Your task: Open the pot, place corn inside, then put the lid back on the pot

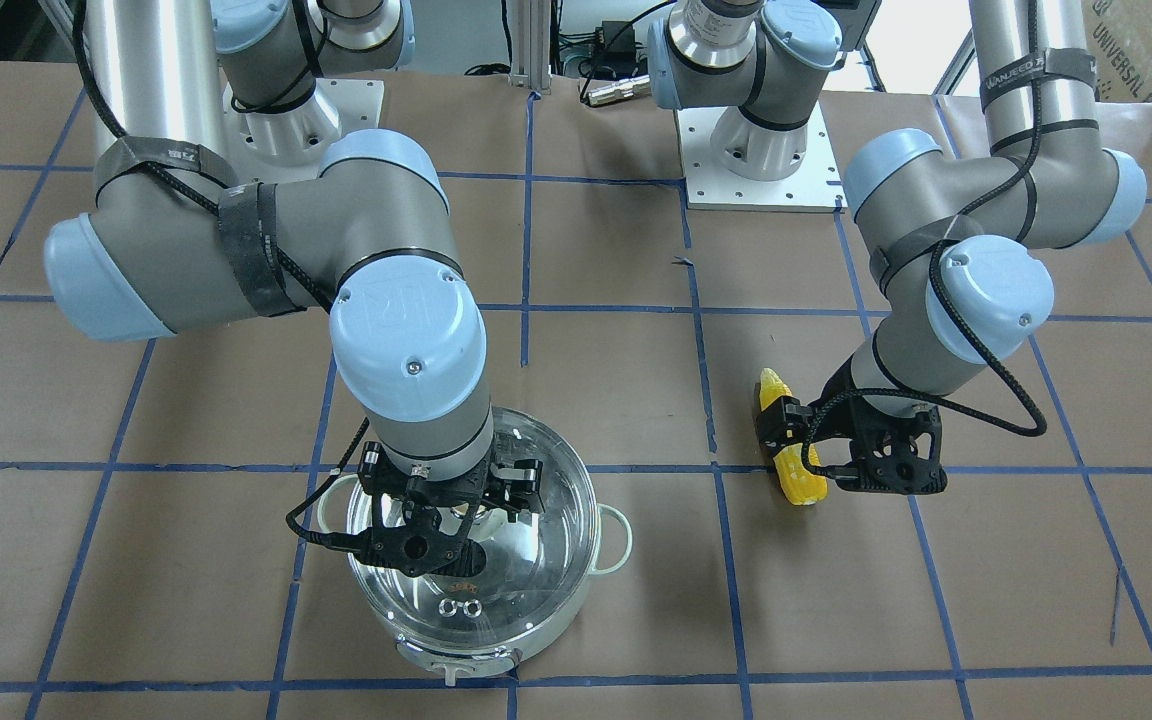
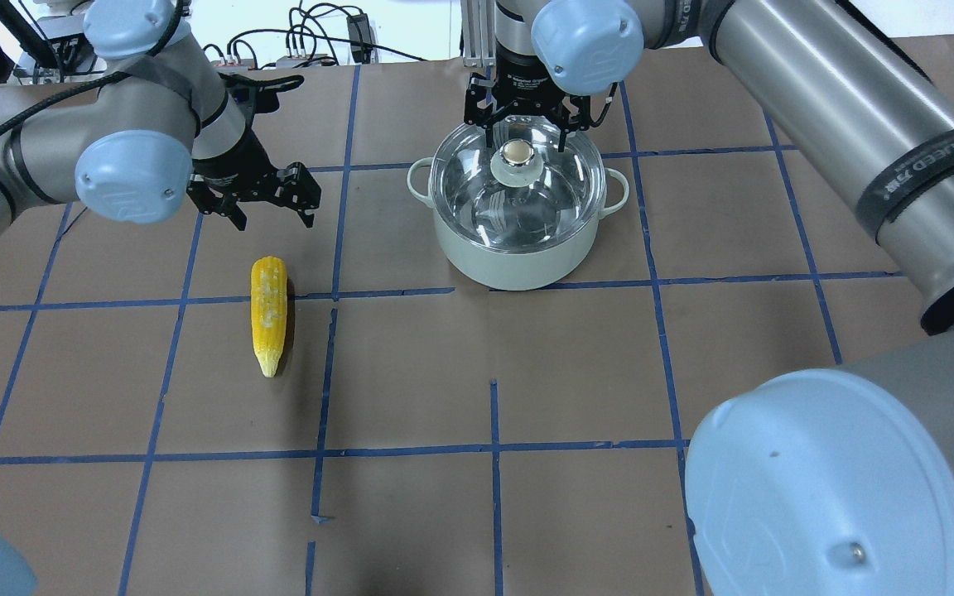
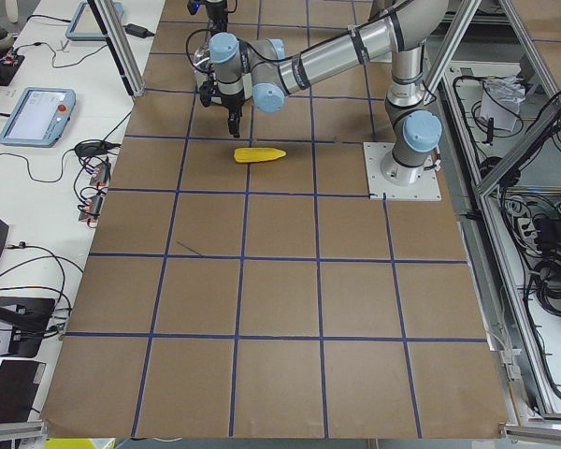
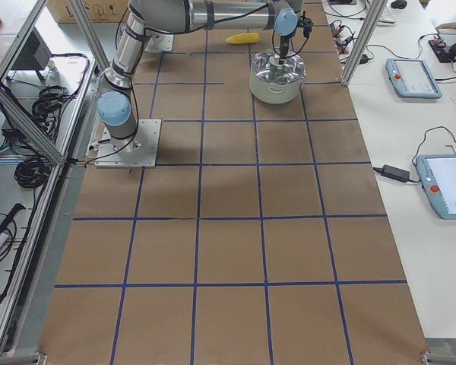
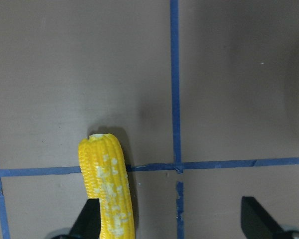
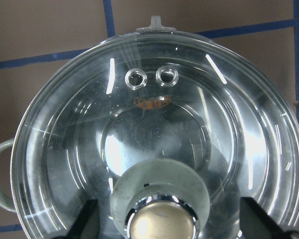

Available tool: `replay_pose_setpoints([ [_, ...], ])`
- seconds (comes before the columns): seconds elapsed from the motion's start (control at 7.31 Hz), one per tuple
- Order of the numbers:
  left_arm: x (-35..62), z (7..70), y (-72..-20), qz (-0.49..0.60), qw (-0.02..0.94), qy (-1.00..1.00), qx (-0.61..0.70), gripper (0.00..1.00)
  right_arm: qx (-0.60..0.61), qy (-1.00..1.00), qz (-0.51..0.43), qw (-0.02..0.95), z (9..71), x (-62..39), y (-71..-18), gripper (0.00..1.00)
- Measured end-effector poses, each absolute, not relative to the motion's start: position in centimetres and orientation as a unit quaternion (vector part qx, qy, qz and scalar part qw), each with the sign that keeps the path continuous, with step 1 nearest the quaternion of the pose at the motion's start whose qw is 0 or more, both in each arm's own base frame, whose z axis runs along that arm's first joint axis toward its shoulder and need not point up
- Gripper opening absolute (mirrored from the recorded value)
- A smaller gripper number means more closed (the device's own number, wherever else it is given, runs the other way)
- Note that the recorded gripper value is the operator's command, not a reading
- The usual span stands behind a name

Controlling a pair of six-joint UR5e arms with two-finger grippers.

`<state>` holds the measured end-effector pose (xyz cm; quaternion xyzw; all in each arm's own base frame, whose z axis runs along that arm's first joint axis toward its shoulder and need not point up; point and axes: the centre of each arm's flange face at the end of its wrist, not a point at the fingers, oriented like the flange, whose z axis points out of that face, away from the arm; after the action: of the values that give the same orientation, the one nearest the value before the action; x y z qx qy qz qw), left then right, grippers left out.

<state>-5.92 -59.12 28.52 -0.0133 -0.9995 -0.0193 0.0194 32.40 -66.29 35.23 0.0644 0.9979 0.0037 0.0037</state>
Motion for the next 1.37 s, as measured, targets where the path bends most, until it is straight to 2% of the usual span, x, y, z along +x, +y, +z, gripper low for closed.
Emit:
replay_pose_setpoints([
  [0.41,-5.5,23.2,-57.7,0.005,0.012,-1.000,-0.006,1.00,0.079,0.997,0.009,0.002,34.7,32.6,-66.3,0.52],
  [0.55,-5.4,21.1,-56.8,0.019,0.001,-1.000,-0.003,1.00,0.079,0.997,0.011,0.001,34.7,32.6,-66.2,0.42],
  [0.82,-5.0,19.0,-56.0,0.025,-0.020,-0.999,-0.001,1.00,0.078,0.997,0.016,0.001,34.6,32.7,-66.1,0.27],
  [0.96,-5.0,18.7,-55.8,0.024,-0.023,-0.999,0.000,0.96,0.078,0.997,0.016,0.001,34.8,32.7,-66.2,0.26],
  [1.09,-5.0,18.7,-55.7,0.024,-0.024,-0.999,0.005,0.63,0.079,0.997,0.011,0.003,35.4,32.6,-66.4,0.26],
  [1.37,-5.1,19.0,-55.6,0.027,-0.024,-0.999,0.017,0.23,0.075,0.997,-0.008,0.008,38.6,31.9,-67.4,0.21],
])
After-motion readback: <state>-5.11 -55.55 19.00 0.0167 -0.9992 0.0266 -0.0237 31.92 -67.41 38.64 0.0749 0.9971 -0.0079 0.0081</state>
